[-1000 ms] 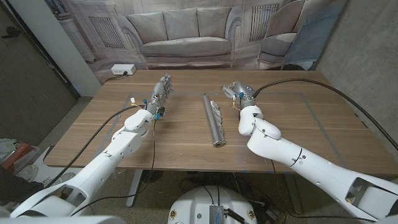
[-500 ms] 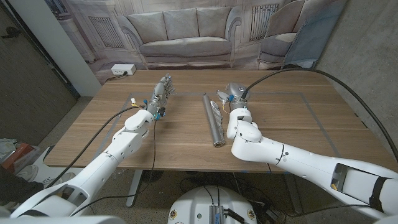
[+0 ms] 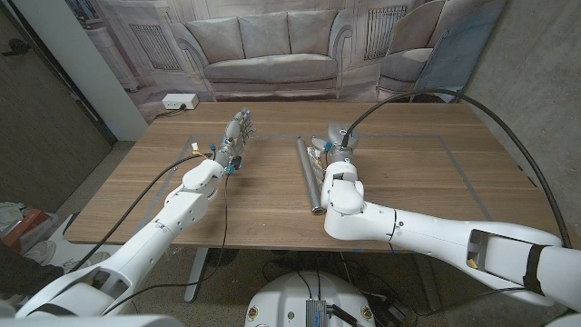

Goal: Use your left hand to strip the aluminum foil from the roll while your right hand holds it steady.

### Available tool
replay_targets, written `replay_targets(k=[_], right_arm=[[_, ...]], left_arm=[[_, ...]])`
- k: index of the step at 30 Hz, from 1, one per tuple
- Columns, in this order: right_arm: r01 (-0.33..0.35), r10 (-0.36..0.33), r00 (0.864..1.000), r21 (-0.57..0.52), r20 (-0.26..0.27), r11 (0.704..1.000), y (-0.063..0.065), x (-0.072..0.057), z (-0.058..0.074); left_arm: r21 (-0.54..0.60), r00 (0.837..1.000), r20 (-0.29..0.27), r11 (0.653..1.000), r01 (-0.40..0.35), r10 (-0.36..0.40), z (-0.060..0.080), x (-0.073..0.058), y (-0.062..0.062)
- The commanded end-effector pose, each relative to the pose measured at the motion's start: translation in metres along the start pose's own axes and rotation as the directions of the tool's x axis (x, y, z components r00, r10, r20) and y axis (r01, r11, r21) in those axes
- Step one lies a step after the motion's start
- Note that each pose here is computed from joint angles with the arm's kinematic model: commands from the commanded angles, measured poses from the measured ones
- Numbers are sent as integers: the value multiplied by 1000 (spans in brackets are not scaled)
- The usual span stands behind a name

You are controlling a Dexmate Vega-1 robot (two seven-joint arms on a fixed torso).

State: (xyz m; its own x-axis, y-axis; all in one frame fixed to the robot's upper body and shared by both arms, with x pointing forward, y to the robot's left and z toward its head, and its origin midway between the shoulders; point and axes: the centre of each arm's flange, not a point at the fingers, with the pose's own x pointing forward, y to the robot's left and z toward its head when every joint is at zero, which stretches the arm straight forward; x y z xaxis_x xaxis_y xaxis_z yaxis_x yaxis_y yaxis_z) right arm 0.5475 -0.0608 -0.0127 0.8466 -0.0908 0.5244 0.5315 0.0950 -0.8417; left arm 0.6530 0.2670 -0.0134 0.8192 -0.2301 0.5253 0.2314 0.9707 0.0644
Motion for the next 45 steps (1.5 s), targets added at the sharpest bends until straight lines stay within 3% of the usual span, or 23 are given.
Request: replay_targets(k=[1,21,32,45], right_arm=[[-1,2,1000,-51,23,999,9,-3,15],[-11,15,999,-83,41,997,30,-9,32],[-73,77,997,-109,33,991,42,-7,35],[-72,75,997,-122,24,990,54,-8,38]], left_arm=[[-2,1000,-7,1000,3,-3,-1,1,-1],[-3,1000,-12,1000,6,-6,-2,1,-1],[-1,1000,-13,1000,2,-2,-3,0,-1],[-5,1000,-16,1000,8,-8,-4,4,-2]])
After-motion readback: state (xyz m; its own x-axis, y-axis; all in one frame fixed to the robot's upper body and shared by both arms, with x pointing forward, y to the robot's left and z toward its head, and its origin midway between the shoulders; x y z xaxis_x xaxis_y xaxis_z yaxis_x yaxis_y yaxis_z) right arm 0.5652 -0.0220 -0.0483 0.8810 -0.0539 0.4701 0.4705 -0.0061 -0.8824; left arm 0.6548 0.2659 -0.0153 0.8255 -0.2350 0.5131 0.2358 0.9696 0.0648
